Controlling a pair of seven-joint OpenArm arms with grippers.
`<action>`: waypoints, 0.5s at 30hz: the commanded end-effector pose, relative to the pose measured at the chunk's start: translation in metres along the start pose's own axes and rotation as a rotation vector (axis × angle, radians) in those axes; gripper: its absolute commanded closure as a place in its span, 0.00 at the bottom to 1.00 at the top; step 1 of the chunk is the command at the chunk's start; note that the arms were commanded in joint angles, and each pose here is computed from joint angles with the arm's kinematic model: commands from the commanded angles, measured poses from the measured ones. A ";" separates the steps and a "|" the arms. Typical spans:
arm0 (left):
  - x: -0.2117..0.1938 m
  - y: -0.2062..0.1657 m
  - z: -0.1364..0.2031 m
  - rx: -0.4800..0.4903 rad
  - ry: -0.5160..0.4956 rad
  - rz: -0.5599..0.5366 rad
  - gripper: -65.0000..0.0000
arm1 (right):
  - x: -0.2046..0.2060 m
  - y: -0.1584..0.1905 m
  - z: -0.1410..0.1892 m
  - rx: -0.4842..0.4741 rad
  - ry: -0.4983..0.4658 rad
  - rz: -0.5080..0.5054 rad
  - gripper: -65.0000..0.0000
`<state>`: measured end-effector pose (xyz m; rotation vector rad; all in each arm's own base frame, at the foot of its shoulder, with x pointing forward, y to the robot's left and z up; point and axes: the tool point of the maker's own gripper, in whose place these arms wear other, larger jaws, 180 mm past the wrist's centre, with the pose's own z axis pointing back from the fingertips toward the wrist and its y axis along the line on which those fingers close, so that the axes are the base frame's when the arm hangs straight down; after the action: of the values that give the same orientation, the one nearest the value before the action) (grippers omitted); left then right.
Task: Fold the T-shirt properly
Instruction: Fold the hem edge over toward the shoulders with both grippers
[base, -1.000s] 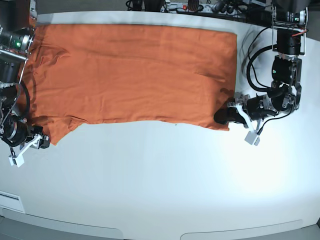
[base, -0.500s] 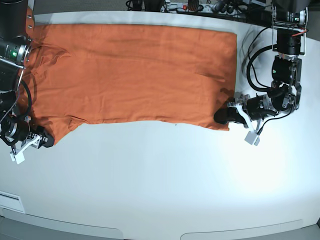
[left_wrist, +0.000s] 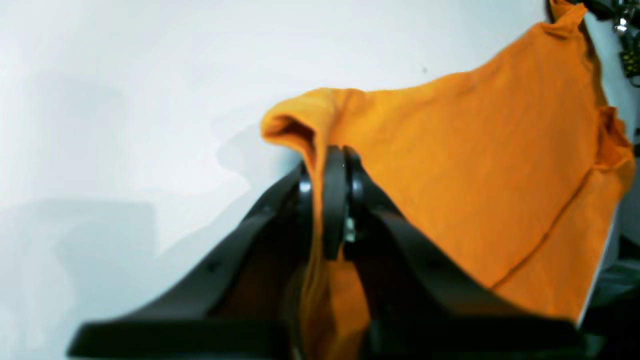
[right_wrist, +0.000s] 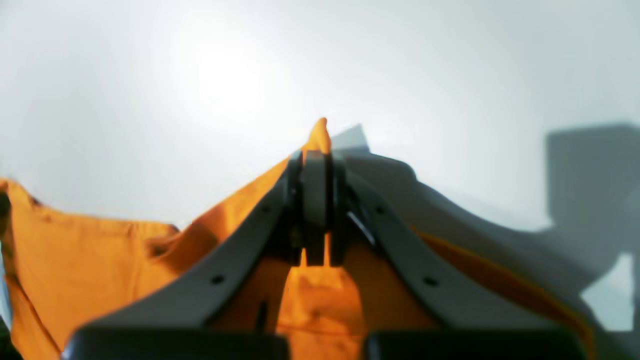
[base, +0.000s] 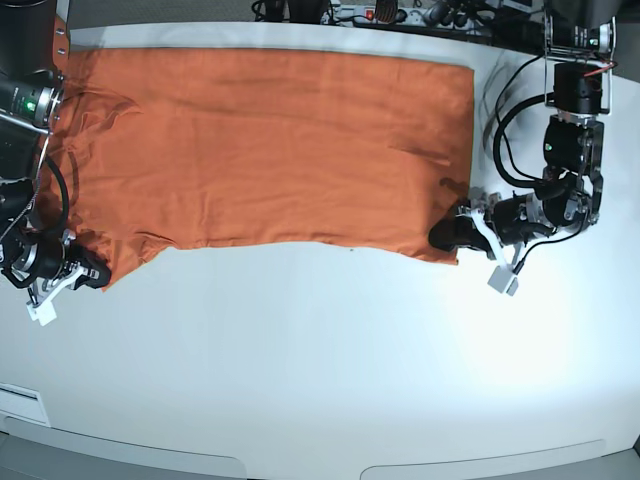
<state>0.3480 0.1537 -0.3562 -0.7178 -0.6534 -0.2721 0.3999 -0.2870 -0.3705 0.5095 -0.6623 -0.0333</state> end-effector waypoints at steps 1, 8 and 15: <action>0.027 0.003 0.009 0.021 -0.050 -0.049 1.00 | 0.032 0.002 0.012 0.002 -0.082 0.027 1.00; 0.080 0.007 0.016 0.085 -0.121 -0.162 1.00 | 0.056 0.009 0.019 -0.013 -0.127 0.095 1.00; 0.104 -0.011 0.020 0.020 -0.160 -0.266 1.00 | 0.076 0.019 0.036 -0.028 -0.168 0.186 1.00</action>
<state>0.4037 0.1562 -0.2964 -0.6265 -0.8357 -0.4415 0.4245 -0.2904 -0.3211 0.4305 -0.7920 0.0828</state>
